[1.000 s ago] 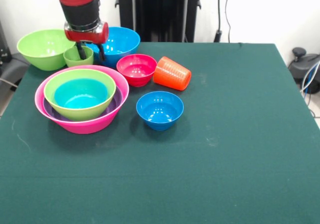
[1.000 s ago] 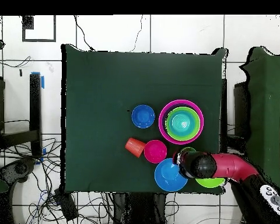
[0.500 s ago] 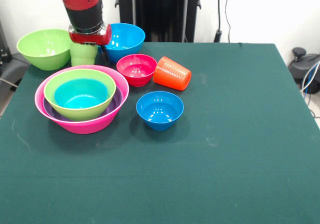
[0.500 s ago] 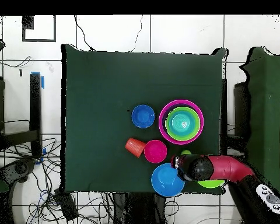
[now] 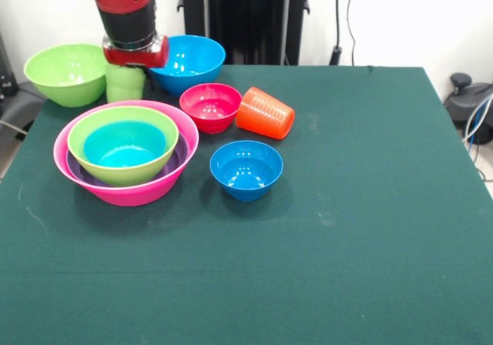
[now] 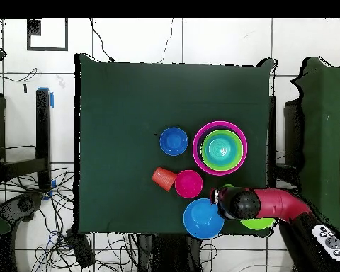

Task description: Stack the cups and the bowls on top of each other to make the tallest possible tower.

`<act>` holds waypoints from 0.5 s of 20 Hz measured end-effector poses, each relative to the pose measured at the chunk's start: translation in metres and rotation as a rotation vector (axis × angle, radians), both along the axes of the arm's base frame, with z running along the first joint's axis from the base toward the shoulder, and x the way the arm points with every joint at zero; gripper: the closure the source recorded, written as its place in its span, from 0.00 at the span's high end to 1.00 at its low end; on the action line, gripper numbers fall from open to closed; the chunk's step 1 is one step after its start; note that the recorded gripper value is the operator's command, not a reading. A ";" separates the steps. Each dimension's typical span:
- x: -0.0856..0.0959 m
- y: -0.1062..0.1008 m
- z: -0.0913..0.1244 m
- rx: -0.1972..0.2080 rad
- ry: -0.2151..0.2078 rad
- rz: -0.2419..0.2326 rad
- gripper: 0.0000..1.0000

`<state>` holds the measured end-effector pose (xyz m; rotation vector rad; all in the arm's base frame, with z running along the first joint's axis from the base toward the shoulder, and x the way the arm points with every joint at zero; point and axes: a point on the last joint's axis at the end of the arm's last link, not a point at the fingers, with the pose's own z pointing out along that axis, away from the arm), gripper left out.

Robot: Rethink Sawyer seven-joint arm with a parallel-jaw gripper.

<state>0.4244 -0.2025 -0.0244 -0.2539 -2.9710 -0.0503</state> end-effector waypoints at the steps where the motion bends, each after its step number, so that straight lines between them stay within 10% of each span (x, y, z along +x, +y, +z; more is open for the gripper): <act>1: 0.000 -0.002 0.002 -0.007 -0.001 0.000 0.00; 10: 0.001 -0.001 0.004 -0.014 -0.001 0.006 0.00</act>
